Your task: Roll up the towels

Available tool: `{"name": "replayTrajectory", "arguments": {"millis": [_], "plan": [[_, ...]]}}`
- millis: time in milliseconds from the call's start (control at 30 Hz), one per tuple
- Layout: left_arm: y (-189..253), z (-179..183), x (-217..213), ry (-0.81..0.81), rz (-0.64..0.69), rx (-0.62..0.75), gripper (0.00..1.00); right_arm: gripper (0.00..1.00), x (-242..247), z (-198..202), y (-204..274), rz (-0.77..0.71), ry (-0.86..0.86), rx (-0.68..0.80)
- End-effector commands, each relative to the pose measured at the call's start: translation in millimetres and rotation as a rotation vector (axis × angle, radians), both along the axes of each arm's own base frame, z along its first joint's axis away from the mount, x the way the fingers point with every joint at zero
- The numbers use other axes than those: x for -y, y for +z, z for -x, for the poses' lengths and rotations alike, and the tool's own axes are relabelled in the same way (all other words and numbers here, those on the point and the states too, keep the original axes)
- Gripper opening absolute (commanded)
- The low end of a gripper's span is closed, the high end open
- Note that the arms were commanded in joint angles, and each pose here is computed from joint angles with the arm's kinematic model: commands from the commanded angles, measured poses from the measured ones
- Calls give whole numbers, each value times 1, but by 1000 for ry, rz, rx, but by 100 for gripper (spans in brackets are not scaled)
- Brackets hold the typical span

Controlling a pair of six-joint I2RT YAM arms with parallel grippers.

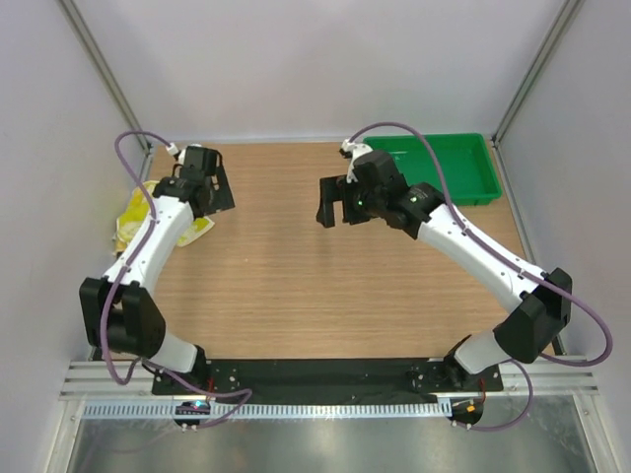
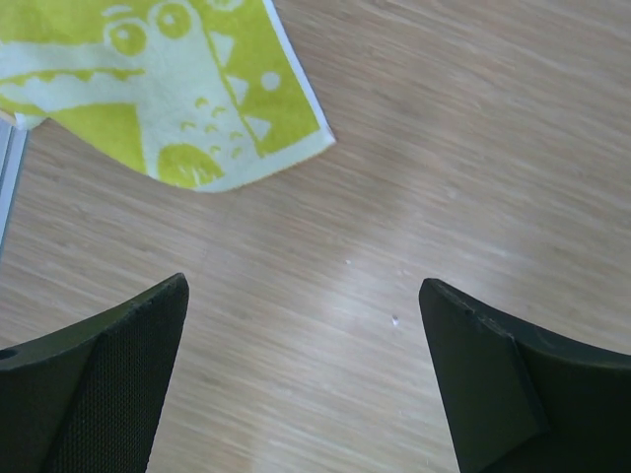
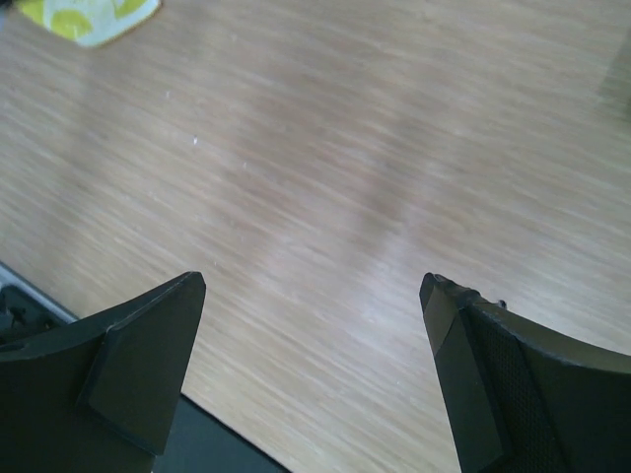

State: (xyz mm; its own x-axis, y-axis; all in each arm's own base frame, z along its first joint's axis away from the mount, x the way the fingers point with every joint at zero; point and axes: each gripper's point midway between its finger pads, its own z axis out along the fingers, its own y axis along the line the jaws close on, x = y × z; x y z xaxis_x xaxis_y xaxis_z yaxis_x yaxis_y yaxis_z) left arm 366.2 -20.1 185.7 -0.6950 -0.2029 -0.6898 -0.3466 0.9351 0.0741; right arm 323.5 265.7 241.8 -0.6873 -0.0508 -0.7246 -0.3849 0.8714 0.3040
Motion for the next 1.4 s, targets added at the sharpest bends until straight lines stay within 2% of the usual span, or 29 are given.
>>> {"name": "replayTrajectory", "arguments": {"millis": [0,200,500,633,733,1033,1200,1267,1333,1367], "plan": [[6,-37,-25,84,117,67,100,100,5,16,-7,36,-25,13],[-40,-52,-61,163,142,-142,100,100,4,41,-23,-5,-1,-34],[-73,-79,-70,162,160,-197,97,100,17,57,-37,18,-4,-63],[-94,-74,-66,173,180,-249,93,100,21,59,-43,36,-10,-73],[-112,-72,-54,149,245,-277,88,100,21,60,-44,36,-13,-73],[-151,-73,-42,153,304,-353,82,100,26,64,-53,57,-15,-90],[-166,-70,-42,165,311,-388,75,100,28,64,-59,61,-21,-96],[-169,-69,-40,164,319,-396,68,100,27,65,-61,59,-22,-102],[-171,-69,-39,160,323,-397,57,100,26,64,-62,58,-20,-107],[-172,-68,-38,161,326,-401,47,100,26,64,-62,58,-19,-106]]}}
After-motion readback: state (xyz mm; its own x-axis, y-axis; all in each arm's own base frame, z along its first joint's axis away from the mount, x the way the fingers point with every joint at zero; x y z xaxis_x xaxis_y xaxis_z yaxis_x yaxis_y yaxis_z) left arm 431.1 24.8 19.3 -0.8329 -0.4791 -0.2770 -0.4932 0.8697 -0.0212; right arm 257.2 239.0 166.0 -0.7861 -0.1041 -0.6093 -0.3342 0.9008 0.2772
